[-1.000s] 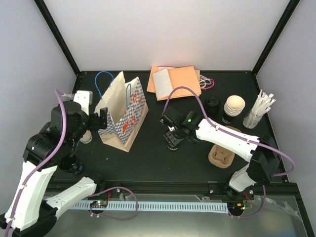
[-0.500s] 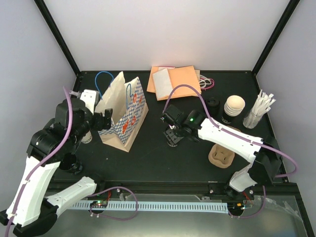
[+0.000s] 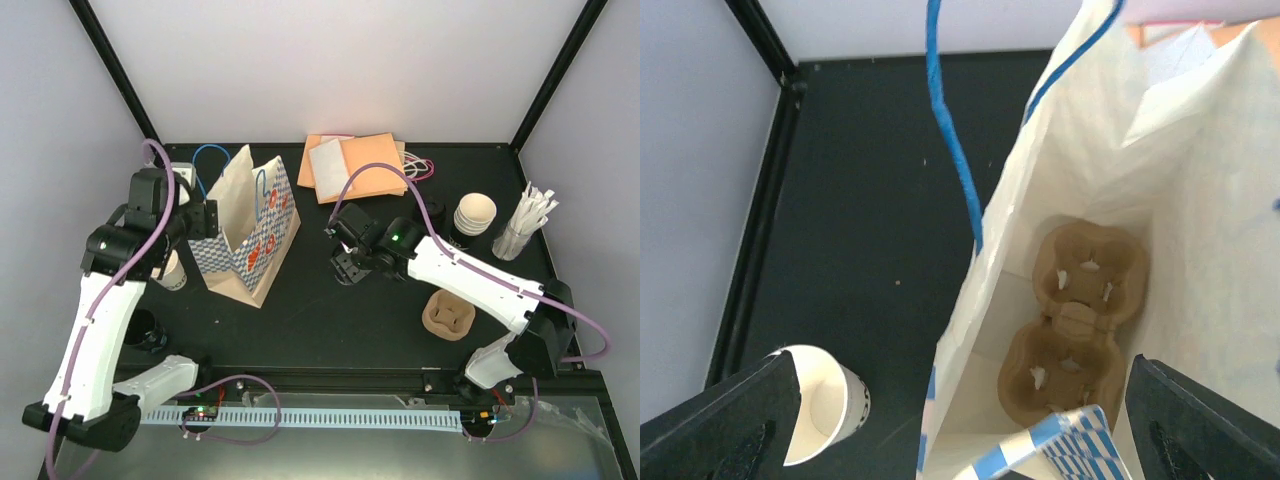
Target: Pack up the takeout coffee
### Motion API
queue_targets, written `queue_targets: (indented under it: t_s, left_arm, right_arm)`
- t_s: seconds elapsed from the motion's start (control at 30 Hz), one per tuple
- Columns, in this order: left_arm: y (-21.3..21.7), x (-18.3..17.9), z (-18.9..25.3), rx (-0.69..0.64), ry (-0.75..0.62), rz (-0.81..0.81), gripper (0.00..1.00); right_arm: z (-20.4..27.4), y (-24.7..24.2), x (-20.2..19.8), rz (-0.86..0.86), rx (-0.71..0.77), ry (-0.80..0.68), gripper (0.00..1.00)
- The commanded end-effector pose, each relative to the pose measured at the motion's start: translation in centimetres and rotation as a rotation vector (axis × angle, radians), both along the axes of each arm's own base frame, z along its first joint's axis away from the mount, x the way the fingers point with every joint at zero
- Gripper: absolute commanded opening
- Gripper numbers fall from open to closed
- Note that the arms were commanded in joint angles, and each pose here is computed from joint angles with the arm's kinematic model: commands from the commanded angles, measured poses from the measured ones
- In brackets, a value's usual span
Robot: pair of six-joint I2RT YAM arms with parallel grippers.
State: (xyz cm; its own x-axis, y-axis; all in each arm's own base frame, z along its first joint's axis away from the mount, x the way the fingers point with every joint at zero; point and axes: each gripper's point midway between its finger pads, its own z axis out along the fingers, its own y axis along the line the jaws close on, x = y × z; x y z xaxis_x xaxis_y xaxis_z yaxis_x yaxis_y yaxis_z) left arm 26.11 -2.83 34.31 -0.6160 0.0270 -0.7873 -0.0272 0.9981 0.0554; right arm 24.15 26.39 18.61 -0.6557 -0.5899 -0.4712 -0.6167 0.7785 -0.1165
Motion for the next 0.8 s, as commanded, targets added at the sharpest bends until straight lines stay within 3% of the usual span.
queue_targets:
  t_s: [0.0, 0.2, 0.47, 0.6, 0.7, 0.77]
  left_arm:
    - [-0.8, 2.7, -1.4, -0.096, 0.070, -0.045, 0.90]
    - [-1.0, 5.1, -3.3, -0.161, 0.107, -0.084, 0.83]
    - [1.0, 7.4, -5.1, -0.095, 0.133, -0.017, 0.53]
    - [-1.3, 7.8, -5.5, -0.168, 0.158, -0.130, 0.32]
    - [-2.2, 7.6, -5.4, -0.200, 0.171, -0.170, 0.08]
    - [-2.5, 7.2, -5.4, -0.217, 0.185, -0.183, 0.02]
  right_arm:
    - [2.7, -0.4, 0.6, 0.007, 0.022, -0.058, 0.69]
    - [4.4, -1.1, 0.5, 0.009, 0.040, -0.092, 0.69]
    - [5.6, -1.5, 0.2, 0.007, 0.065, -0.103, 0.68]
    - [6.7, -1.7, 0.0, 0.011, 0.084, -0.121, 0.68]
    - [7.3, -2.1, -0.1, 0.009, 0.089, -0.136, 0.68]
    - [7.5, -2.5, -0.2, 0.003, 0.086, -0.145, 0.68]
